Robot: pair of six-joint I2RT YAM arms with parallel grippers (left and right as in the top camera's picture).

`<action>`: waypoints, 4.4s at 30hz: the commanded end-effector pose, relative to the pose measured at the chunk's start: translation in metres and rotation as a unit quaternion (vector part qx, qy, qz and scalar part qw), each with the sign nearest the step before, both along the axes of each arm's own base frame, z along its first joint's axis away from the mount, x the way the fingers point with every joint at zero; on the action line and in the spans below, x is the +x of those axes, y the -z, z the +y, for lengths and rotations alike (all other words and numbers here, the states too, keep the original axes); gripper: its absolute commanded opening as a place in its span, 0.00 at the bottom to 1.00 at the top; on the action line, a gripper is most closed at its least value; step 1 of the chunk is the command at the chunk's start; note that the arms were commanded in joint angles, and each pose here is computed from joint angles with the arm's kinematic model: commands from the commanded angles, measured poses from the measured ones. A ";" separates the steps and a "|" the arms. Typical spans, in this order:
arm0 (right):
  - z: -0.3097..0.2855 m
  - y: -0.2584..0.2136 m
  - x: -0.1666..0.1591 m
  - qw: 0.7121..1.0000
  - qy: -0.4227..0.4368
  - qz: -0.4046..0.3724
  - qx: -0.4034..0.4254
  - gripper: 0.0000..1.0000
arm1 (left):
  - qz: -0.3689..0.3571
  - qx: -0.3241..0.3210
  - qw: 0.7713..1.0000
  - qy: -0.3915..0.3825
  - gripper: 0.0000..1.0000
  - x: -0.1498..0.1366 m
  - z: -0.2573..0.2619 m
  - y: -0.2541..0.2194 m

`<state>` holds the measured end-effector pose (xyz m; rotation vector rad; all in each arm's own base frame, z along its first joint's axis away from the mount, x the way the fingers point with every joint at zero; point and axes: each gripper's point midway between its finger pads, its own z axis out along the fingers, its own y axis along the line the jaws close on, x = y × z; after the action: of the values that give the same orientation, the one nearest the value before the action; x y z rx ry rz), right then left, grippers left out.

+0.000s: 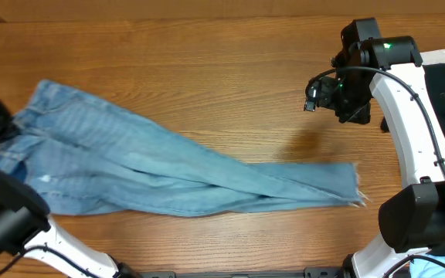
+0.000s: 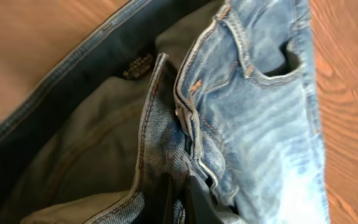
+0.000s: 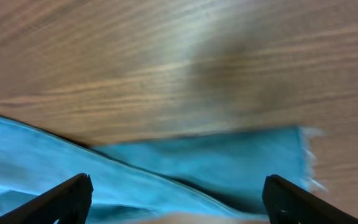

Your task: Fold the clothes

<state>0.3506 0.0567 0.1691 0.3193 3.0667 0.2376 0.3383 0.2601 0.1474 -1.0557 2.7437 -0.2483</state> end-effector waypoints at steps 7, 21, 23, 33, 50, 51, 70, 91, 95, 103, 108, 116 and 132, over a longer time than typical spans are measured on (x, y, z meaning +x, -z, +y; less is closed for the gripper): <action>0.023 0.028 -0.062 0.990 -0.079 0.107 0.045 0.86 | -0.045 0.021 0.999 -0.011 0.31 0.000 0.008 -0.032; 0.062 0.122 -0.121 0.968 -0.196 0.155 0.025 0.85 | -0.066 -0.001 0.998 -0.001 0.57 0.006 0.000 -0.035; 0.060 0.131 -0.121 0.969 -0.198 0.150 0.021 0.86 | -0.071 -0.005 0.997 0.007 0.58 0.007 -0.002 -0.036; 0.058 0.138 -0.128 0.965 -0.208 0.156 0.023 0.09 | -0.081 -0.017 0.997 0.010 0.57 0.010 -0.007 -0.038; 0.034 -0.072 0.089 0.941 -0.086 -0.328 -0.017 0.04 | -0.224 -0.040 0.963 0.146 0.17 0.033 -0.047 -0.091; 0.029 -0.072 0.095 0.939 -0.079 -0.333 -0.019 0.04 | -0.229 -0.038 0.961 0.148 0.18 0.033 -0.048 -0.094; -0.084 0.024 0.081 0.980 0.072 -0.164 -0.083 0.92 | -0.232 -0.022 0.946 0.225 0.48 0.049 -0.091 -0.104; -0.111 0.132 0.014 0.964 0.245 0.100 0.007 0.80 | -0.255 -0.023 0.931 0.261 0.45 0.047 -0.117 -0.124; -0.109 0.137 0.015 0.962 0.254 0.102 0.010 0.80 | -0.256 -0.022 0.930 0.261 0.45 0.047 -0.118 -0.125; -0.101 0.159 0.012 0.952 0.288 0.103 0.031 0.52 | -0.256 -0.023 0.930 0.263 0.45 0.048 -0.119 -0.125; -0.095 0.152 0.018 0.957 0.269 0.089 0.057 0.04 | -0.258 -0.021 0.929 0.264 0.45 0.049 -0.119 -0.126; -0.097 0.061 -0.016 0.973 0.222 0.065 0.012 0.04 | -0.265 -0.024 0.927 0.265 0.48 0.051 -0.120 -0.127; -0.059 0.043 0.019 0.977 0.212 -0.016 0.033 0.04 | -0.267 -0.026 0.926 0.266 0.49 0.051 -0.121 -0.128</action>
<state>0.3385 0.0011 0.1277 0.9112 2.9846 0.2911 0.3881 0.1452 0.2559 -0.2429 2.4958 -0.6131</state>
